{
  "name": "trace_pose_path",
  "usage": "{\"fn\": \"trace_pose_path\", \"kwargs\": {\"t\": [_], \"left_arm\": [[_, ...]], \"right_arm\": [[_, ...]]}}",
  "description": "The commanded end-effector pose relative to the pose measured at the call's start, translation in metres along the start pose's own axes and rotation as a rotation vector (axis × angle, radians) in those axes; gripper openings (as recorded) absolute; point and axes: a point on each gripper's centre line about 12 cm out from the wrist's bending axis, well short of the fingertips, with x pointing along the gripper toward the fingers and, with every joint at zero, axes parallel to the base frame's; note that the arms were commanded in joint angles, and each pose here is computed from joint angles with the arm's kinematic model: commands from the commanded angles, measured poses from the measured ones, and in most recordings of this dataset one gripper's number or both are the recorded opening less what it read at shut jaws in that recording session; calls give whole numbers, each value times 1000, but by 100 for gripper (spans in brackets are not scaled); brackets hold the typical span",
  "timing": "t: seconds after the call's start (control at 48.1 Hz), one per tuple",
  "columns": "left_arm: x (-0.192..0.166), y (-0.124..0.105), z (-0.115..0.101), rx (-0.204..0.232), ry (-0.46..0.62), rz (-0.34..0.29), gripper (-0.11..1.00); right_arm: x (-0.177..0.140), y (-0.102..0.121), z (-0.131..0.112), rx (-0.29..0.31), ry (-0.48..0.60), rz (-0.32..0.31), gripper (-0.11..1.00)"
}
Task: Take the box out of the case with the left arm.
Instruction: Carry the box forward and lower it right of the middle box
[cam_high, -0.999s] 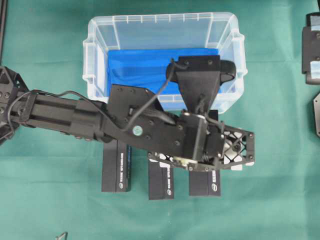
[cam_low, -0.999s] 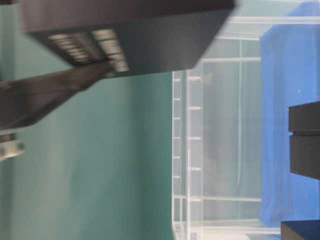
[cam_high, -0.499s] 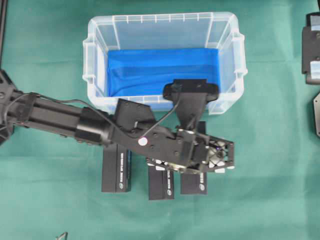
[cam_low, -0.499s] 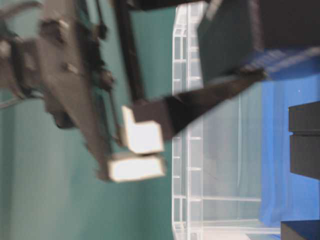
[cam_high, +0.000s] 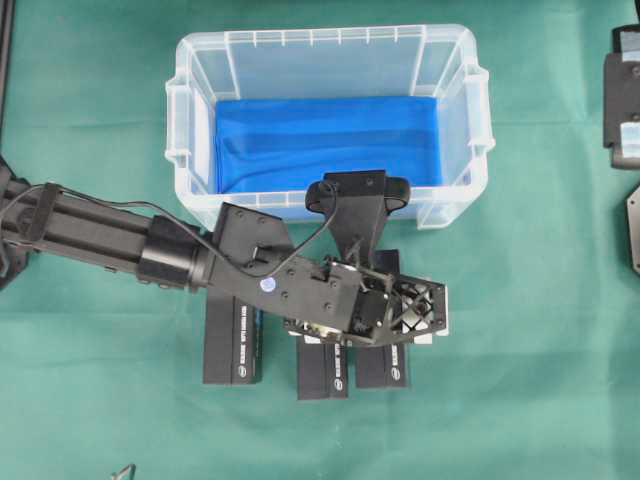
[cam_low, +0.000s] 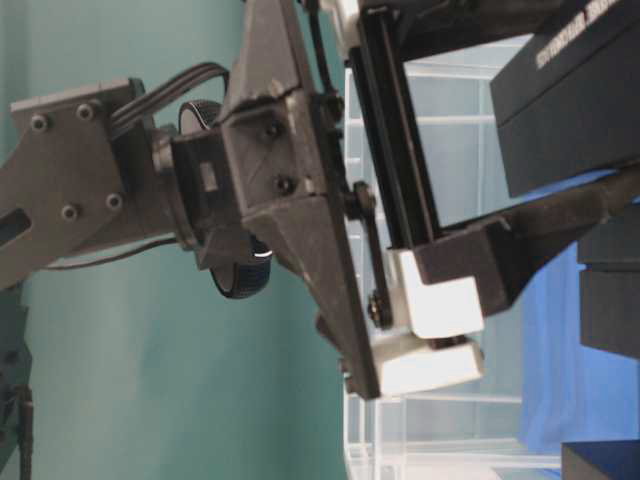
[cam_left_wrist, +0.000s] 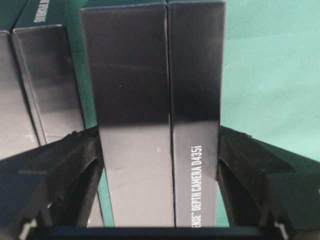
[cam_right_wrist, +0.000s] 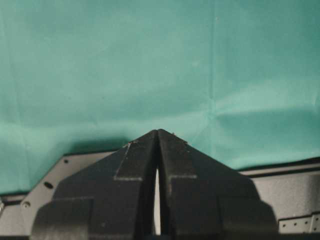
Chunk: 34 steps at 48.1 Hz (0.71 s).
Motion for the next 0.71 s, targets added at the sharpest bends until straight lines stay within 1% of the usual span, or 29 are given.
{"fn": "trace_pose_path", "kwargs": {"t": [0.0,0.25,0.624,0.645,0.686], "left_arm": [[-22,-10,1,-4,11,-63,63],[-16,-14,-1,1,26,-101,63],[-14,-12,-7,1,48,-99,63],[-14,-12,-7,0,49,-100,64],[-14,-11,-8,2,48,-99,69]], "right_arm": [[-4,0,2,-1,-19,0,0],[-3,-1,2,0,-17,-1,0],[-2,0,1,-2,-13,-1,0],[-2,0,1,-2,-14,-1,0],[-2,0,1,-2,-14,-1,0]]}}
